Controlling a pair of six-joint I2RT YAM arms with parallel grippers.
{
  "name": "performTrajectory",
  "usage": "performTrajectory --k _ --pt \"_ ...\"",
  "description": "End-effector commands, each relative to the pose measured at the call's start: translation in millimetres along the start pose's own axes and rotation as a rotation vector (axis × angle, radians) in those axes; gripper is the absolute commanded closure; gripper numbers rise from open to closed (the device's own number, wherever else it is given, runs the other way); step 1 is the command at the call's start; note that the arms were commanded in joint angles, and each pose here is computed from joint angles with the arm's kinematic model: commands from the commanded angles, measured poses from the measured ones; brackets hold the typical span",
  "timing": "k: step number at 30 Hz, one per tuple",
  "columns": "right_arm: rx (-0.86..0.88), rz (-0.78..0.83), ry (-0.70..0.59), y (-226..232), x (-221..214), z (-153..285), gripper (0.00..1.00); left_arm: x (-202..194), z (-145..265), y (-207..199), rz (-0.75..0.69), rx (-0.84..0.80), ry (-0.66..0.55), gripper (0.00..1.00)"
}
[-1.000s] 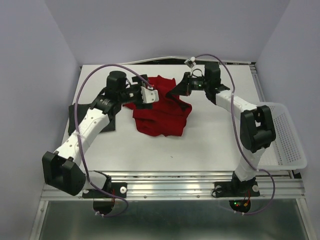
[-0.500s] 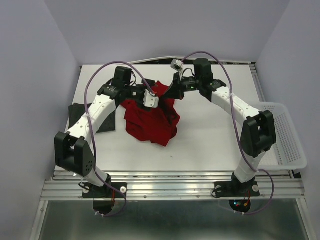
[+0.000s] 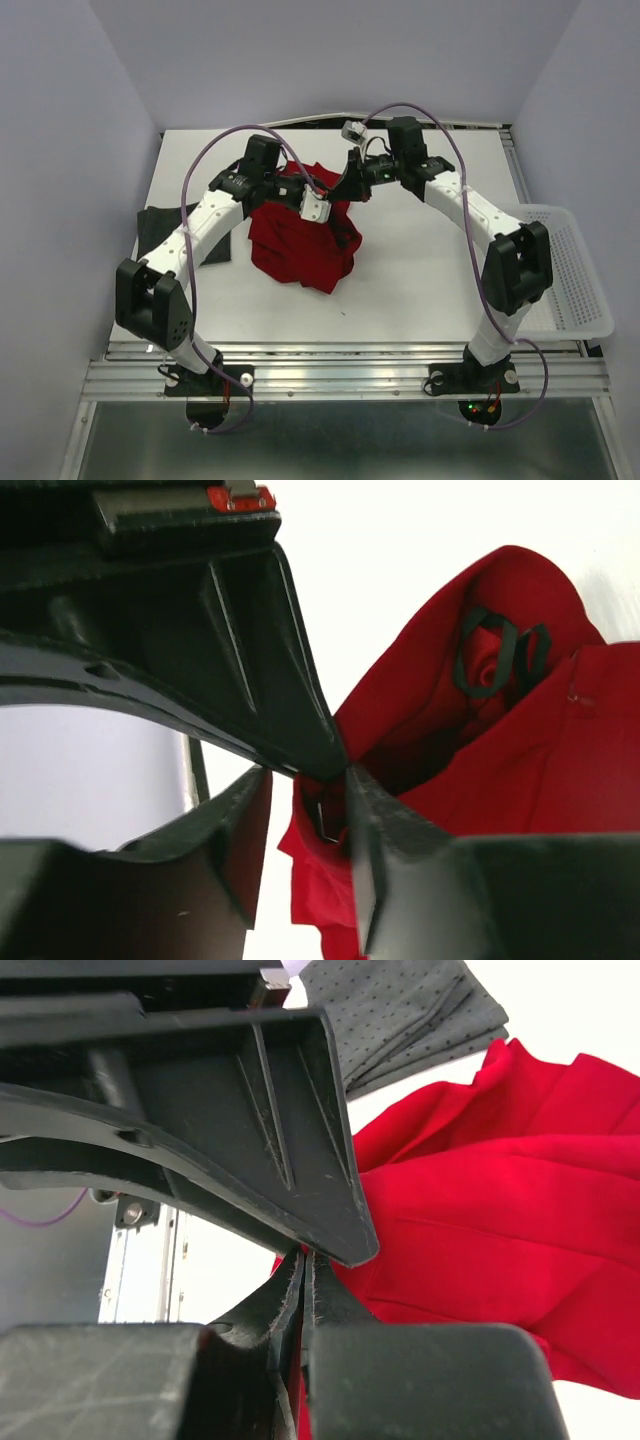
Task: Fold and stack the skirts
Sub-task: Flatten the skirt out
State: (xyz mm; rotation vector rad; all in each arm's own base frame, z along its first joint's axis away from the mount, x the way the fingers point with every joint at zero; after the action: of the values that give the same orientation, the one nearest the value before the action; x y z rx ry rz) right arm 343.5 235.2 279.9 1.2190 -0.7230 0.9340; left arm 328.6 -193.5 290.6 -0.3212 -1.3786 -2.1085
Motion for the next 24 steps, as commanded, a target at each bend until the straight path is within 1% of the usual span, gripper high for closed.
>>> performTrajectory --k 1,2,4,5,8,9,10,11,12,13,14,15,16,17,18,19,20,21,22,23,24 --pt "0.099 0.186 -0.075 40 50 7 0.99 6 -8 9 0.046 0.018 -0.028 0.65" --pt "0.102 0.192 -0.078 43 51 8 0.99 6 -6 8 0.055 0.017 -0.020 0.69" --pt "0.104 0.199 -0.081 46 54 10 0.99 6 -1 6 0.077 0.026 -0.008 0.69" --pt "0.107 0.201 -0.083 48 55 11 0.99 7 0 6 0.091 0.034 -0.004 0.67" --pt "0.115 0.208 -0.088 51 59 12 0.99 7 1 5 0.136 0.077 0.014 0.52" --pt "0.114 0.212 -0.090 52 61 13 0.99 5 0 4 0.158 0.088 0.020 0.54" --pt "0.110 0.204 -0.091 52 61 13 0.99 4 -1 6 0.194 0.108 0.037 0.72" --pt "0.100 0.191 -0.092 53 61 13 0.96 2 -2 8 0.226 0.117 0.049 0.84" --pt "0.083 0.186 -0.099 54 64 14 0.87 4 1 18 0.250 0.146 0.062 0.99" --pt "0.065 0.177 -0.105 54 65 14 0.75 -2 -1 24 0.300 0.176 0.100 1.00" --pt "0.016 0.157 -0.118 52 68 18 0.56 -1 0 26 0.398 0.202 0.111 1.00" --pt "-0.019 0.133 -0.129 48 68 23 0.48 -1 7 37 0.417 0.249 0.156 1.00" --pt "-0.060 0.127 -0.147 46 70 31 0.41 -1 9 42 0.440 0.287 0.174 1.00" --pt "-0.126 0.052 -0.180 36 72 50 0.33 1 13 45 0.506 0.332 0.184 1.00" --pt "-0.150 0.021 -0.199 32 71 62 0.31 2 17 49 0.525 0.373 0.201 1.00" --pt "-0.180 0.004 -0.227 24 66 72 0.28 1 22 54 0.537 0.444 0.246 1.00" --pt "-0.217 -0.040 -0.263 25 67 87 0.22 0 25 57 0.567 0.489 0.273 1.00" --pt "-0.282 -0.057 -0.309 16 68 109 0.21 -2 30 63 0.641 0.584 0.329 1.00" --pt "-0.316 -0.092 -0.328 12 63 118 0.21 -11 26 65 0.692 0.608 0.367 1.00" --pt "-0.348 -0.153 -0.334 6 49 123 0.20 -15 26 69 0.733 0.636 0.396 1.00" --pt "-0.373 -0.157 -0.345 8 44 129 0.20 -14 35 87 0.799 0.751 0.428 1.00"
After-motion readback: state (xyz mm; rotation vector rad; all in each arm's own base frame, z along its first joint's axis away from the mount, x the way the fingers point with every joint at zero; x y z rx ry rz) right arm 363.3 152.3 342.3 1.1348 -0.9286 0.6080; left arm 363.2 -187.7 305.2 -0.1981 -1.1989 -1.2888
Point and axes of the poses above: each gripper's point midway between its finger pads, its own z axis back along the fingers, its own y axis along the line the jaws close on, x = y × z, the point moved 10 cm from there along z, back along the fingers, and after that the axes turned 7 degrees about -z, right-handed, at the moved point
